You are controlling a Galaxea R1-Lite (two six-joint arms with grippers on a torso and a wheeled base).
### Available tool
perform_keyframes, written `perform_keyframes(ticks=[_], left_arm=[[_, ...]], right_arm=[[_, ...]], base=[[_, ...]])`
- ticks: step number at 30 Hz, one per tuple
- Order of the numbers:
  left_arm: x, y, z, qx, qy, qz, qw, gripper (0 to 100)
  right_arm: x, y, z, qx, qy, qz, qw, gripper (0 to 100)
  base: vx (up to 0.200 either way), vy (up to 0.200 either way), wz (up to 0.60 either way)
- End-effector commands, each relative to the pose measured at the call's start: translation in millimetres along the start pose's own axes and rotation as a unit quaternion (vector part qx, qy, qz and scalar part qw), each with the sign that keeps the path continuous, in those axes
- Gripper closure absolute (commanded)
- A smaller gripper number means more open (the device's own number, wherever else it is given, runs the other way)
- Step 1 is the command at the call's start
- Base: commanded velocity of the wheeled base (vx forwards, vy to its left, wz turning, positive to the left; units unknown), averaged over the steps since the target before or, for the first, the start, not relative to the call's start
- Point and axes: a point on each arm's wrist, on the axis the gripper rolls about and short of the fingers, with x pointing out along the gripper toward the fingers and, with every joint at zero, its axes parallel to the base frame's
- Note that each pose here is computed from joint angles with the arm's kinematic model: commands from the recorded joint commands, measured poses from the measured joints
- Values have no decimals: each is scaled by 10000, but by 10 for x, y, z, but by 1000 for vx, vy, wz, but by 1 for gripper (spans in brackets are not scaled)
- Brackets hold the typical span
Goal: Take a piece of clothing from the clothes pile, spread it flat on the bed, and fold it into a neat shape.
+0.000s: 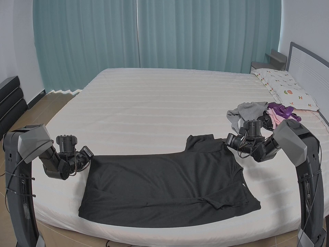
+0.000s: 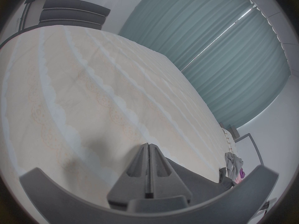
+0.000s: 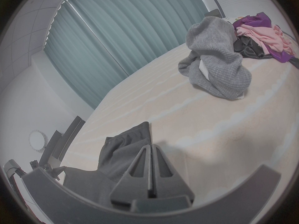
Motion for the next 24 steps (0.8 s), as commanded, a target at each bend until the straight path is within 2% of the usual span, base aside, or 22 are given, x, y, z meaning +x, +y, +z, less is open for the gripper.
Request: perform_keyframes(ticks=[1,5,12,24], left_arm=[[-4,-7,20,-2,-33,-17,10000,100],[-95,-88,89,22,-126,-95,9999,100],[-256,-180,177,39,-273,-163,9995,100],[-329,-202,213,46,-398,-244,9989,100]], right_arm=[[-122,72,126,22,-112,49,9999,100],[-236,98,240,70,-299,110,9995,100],[-413,88,265,57,-593,223,9980,100],[-509,152,283,-7,-728,296,9969,100]], base=[[0,0,0],[0,0,0],[0,0,0],[0,0,0]])
